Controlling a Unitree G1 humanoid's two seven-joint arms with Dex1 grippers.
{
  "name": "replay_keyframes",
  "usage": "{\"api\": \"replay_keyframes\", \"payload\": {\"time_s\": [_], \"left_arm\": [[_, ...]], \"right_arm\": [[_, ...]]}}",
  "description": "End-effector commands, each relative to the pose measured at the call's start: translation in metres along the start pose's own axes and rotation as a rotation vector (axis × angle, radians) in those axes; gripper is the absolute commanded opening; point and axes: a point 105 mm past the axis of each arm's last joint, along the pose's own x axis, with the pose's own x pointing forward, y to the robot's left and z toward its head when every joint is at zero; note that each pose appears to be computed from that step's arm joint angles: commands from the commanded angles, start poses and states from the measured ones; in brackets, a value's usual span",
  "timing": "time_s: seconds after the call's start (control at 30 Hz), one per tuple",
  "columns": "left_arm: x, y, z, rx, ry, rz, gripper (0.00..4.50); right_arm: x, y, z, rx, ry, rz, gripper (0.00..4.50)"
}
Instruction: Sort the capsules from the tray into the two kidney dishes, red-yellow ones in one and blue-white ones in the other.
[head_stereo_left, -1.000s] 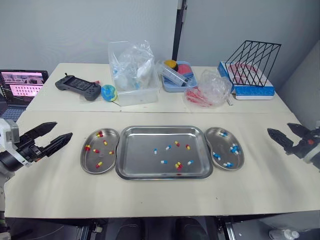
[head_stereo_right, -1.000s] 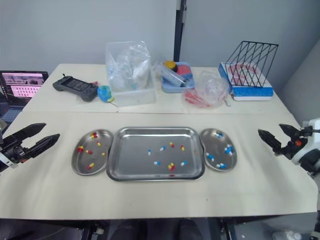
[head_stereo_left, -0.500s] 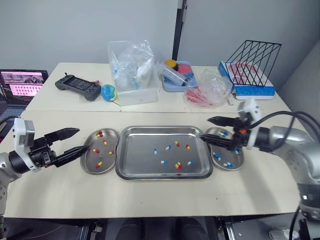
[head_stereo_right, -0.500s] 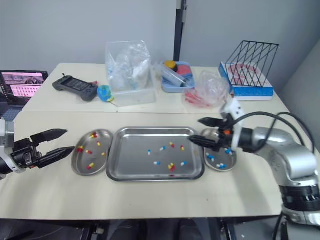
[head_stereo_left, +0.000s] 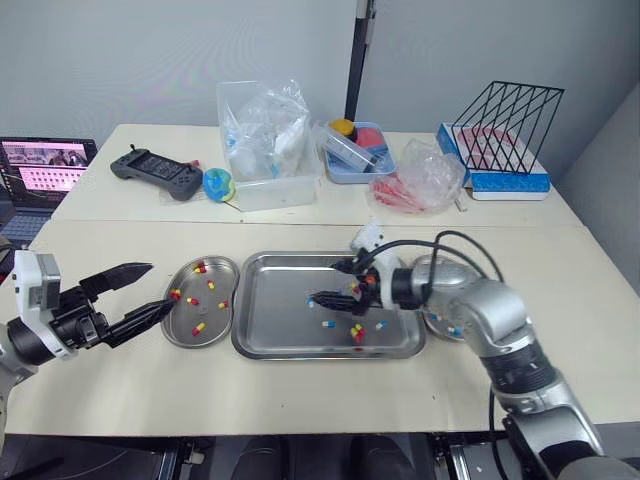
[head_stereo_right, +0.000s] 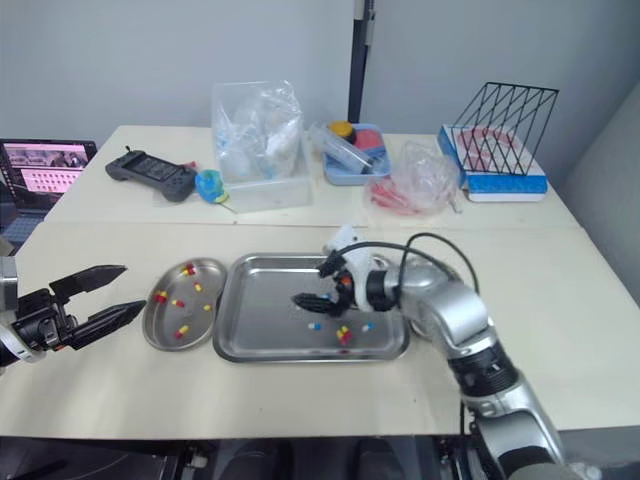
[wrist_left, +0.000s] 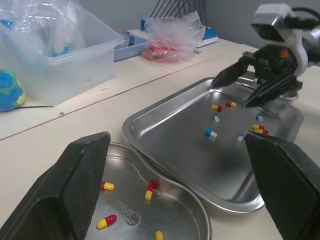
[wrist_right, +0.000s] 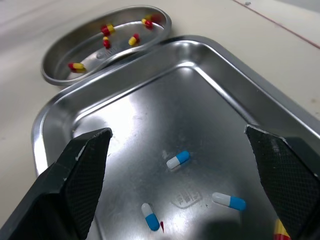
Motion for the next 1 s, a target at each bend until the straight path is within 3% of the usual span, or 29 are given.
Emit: {"api": "replay_keyframes", "payload": {"time_s": [0.03,0.23,0.77,0.97,1.0], "left_arm": [[0.000,-0.001,0.013,0.046,-0.020,-0.008,4.50],[0.002,0.001,0.012,0.056,-0.009,-0.017,4.50],[0.003,0.011,0.016,0.063,-0.016,-0.027,4.50],[0.003,0.013,0.017,0.074,-0.015,-0.022,4.50],[0.003,0.013,0.017,0.075,-0.015,-0.022,4.50]], "right_arm": [[0.012,0.001,-0.002,-0.017,0.007,-0.081,3.98],[0.021,0.012,-0.010,-0.029,0.045,-0.055,2.05],[0.037,0.005,-0.032,0.023,0.114,-0.141,2.05],[0.038,0.013,-0.036,0.049,0.119,-0.121,0.16],[0.038,0.013,-0.035,0.049,0.119,-0.122,0.04]]}}
